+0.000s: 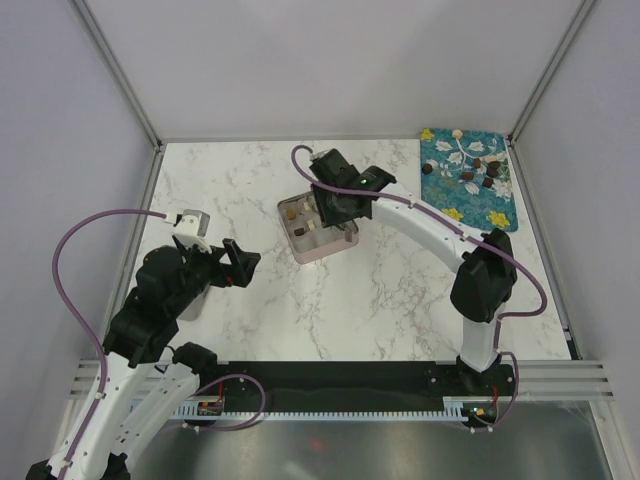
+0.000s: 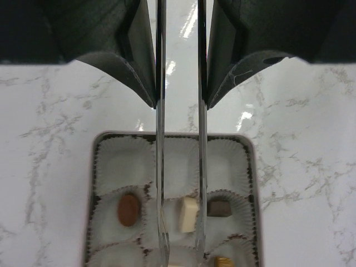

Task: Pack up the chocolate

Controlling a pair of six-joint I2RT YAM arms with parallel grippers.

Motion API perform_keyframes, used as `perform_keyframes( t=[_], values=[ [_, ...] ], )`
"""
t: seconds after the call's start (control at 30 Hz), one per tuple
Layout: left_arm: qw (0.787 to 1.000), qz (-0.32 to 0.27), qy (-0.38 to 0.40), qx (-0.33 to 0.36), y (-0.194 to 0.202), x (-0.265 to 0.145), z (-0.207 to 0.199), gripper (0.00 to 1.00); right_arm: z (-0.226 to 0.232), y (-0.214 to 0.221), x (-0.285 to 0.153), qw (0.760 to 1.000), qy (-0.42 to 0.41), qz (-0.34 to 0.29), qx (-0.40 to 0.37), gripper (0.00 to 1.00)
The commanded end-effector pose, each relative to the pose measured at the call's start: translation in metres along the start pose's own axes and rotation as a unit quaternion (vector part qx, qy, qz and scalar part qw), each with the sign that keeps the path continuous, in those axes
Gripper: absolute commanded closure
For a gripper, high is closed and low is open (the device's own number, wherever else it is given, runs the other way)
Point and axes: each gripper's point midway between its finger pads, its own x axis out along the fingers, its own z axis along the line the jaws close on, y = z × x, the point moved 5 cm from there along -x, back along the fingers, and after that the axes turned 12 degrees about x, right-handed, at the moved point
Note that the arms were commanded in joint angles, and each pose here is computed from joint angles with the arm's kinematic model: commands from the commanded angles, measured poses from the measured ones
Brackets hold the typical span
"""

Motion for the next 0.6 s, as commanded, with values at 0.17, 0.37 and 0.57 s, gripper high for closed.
perform_keyframes(
  t=[0.17, 0.37, 0.57],
  values=[
    [1.0, -0.008, -0.005, 0.01, -0.004, 0.0, 0.002, 0.0, -0.16, -0.084, -0.051, 0.976, 0.183, -0.106, 0.057, 0.54],
    [1.0, -0.004, 0.0, 0.01, -0.003, 0.001, 0.0, 0.0, -0.235, -0.099, -0.036, 0.954, 0.274, -0.098, 0.076, 0.48],
    [1.0, 0.0, 0.001, 0.01, -0.002, 0.002, 0.0, 0.0, -0.284, -0.108, -0.013, 0.949, 0.283, -0.08, 0.116, 0.46]
  ],
)
